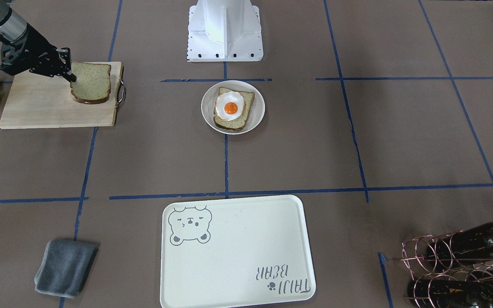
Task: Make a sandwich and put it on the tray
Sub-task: 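Lift the bread slice with the right gripper and carry it over the plate, then lower the bread onto the egg toast and open the right gripper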
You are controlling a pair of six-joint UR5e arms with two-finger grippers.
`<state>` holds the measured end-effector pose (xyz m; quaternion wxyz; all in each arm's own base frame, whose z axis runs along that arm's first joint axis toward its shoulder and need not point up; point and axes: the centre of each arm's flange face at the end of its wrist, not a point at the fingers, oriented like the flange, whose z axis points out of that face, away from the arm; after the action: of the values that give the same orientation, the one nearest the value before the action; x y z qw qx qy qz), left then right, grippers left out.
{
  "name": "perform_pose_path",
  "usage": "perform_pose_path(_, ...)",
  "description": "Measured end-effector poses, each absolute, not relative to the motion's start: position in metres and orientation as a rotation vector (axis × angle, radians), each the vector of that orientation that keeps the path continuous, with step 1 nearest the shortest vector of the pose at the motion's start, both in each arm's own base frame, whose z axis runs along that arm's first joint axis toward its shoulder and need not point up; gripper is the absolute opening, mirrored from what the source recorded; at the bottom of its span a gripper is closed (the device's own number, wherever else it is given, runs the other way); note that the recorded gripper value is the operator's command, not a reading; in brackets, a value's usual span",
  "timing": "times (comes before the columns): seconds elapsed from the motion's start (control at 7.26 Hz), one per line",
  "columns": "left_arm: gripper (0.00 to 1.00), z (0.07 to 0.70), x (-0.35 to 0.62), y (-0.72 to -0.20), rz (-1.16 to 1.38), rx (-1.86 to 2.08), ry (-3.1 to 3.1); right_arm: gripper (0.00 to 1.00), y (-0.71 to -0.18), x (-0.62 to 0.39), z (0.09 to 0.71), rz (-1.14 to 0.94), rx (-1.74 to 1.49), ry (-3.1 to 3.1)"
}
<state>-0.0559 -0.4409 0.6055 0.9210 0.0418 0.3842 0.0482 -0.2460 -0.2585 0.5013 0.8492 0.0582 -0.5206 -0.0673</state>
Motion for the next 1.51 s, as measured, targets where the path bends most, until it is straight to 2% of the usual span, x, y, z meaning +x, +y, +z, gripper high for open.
perform_pose_path(0.55, 1.00, 0.605, -0.056, -0.441, 0.099, 0.085, 0.790, 0.00, -0.290, -0.281, 0.442, -0.140, 0.129, -1.239)
perform_pose_path(0.96, 1.00, 0.605, -0.056, -0.441, 0.099, 0.085, 0.790, 0.00, -0.330, -0.357, 0.356, -0.036, 0.108, -1.279)
perform_pose_path(1.51, 1.00, 0.606, -0.056, -0.441, 0.098, 0.085, 0.791, 0.00, -0.303, -0.487, 0.235, 0.148, 0.076, -1.252)
